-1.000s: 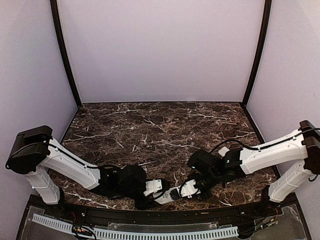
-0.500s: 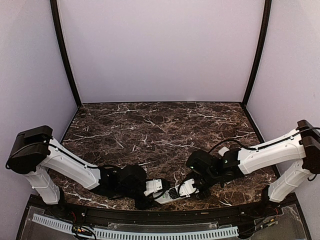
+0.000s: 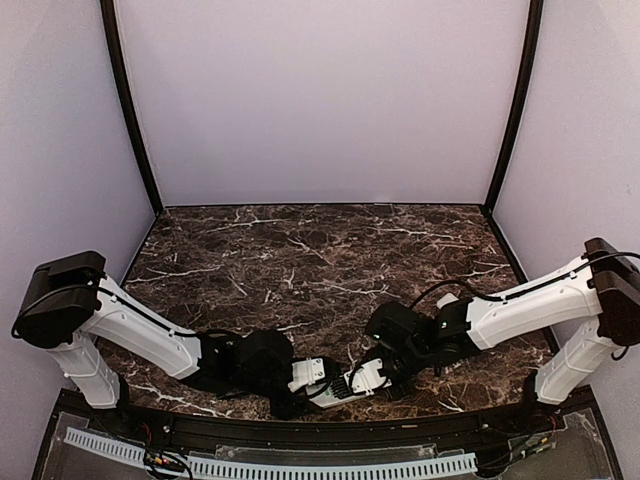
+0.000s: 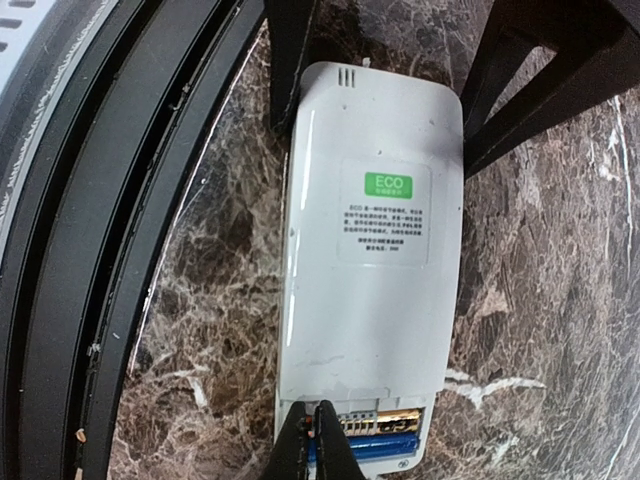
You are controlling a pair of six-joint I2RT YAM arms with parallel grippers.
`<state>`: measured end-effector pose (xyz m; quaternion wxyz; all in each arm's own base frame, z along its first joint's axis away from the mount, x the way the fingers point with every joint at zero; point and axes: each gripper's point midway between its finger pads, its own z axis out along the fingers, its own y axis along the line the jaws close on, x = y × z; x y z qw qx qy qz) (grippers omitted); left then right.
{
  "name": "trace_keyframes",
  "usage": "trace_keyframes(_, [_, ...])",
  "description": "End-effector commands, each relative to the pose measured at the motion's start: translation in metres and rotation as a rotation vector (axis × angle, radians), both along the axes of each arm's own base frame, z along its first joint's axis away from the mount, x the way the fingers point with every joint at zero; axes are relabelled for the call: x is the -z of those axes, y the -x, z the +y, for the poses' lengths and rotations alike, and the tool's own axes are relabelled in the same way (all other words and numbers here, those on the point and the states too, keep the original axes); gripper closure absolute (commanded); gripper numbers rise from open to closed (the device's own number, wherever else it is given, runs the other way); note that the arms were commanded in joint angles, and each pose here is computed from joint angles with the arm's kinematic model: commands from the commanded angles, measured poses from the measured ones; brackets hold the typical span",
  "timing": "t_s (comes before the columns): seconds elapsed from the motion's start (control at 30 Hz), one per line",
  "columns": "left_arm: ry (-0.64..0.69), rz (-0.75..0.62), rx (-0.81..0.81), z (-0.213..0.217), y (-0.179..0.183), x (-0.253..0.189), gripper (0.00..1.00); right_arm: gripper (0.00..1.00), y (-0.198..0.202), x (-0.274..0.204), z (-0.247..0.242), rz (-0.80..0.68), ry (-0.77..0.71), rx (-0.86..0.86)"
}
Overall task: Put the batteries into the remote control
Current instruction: Load the battery into the battery compartment, then pick up the battery cover at the center of the board.
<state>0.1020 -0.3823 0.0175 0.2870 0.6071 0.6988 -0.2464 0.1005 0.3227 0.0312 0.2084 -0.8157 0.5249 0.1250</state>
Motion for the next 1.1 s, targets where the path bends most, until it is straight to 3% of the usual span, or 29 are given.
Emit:
trace_keyframes(0.0, [-0.042, 0.007, -0.004, 0.007, -0.001, 0.009, 0.36, 0.98, -0.006, 0.006, 0.004, -0.023, 0.011, 0.020])
trace_keyframes(0.33, [-0.039, 0.016, -0.008, 0.008, -0.002, 0.010, 0.36, 0.97, -0.007, 0.004, 0.004, -0.009, 0.021, 0.033])
trace_keyframes(0.57, [-0.038, 0.018, -0.010, 0.008, -0.003, 0.010, 0.36, 0.95, -0.006, -0.054, 0.032, 0.065, -0.151, 0.114])
trace_keyframes(0.77, [-0.042, 0.015, -0.005, 0.008, -0.002, 0.009, 0.35, 0.93, -0.033, -0.098, 0.032, 0.200, -0.275, 0.469])
trace_keyframes(0.93, [-0.039, 0.010, 0.000, 0.008, -0.002, 0.008, 0.34, 0.93, -0.043, -0.099, 0.013, 0.395, -0.305, 0.838])
trace_keyframes(1.07, [-0.032, -0.006, 0.002, 0.008, -0.004, 0.005, 0.33, 0.93, -0.057, -0.088, -0.014, 0.443, -0.309, 1.116])
